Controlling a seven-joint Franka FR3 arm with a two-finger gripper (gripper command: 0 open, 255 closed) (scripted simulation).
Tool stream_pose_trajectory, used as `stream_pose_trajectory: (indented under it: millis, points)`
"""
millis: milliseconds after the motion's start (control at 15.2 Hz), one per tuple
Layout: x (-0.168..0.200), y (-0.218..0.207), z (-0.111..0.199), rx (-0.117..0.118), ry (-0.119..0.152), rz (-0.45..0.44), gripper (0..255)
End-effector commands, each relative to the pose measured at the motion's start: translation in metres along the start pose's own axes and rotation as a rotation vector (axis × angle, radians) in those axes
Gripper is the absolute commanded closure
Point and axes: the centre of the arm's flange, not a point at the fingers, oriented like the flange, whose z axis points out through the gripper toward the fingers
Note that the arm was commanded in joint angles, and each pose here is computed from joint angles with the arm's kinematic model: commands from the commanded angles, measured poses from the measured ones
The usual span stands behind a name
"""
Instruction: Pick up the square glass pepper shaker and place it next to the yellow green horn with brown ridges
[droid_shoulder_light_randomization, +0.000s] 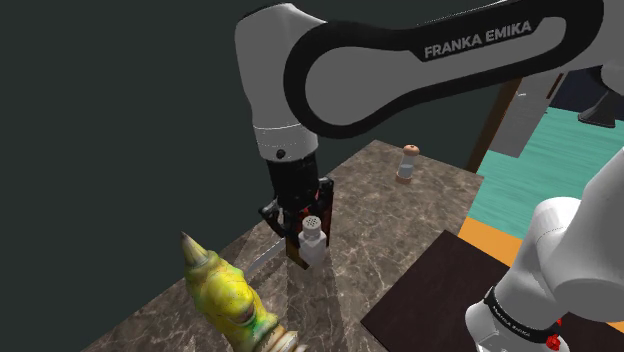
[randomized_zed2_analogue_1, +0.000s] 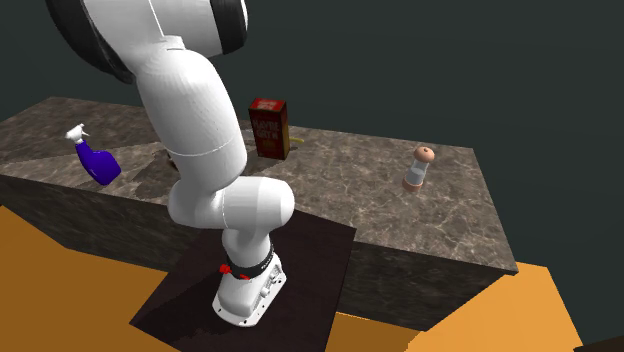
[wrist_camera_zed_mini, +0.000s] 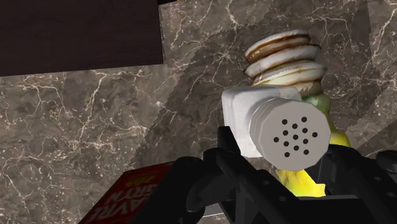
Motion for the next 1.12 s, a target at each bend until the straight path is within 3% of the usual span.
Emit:
stream_pose_trajectory:
  millis: [0,1056]
  points:
    - [0.003,0.0,0.01,0.0,0.0,0.0,255]
    - [0.019,-0.003,0.093,0.0,0.0,0.0,255]
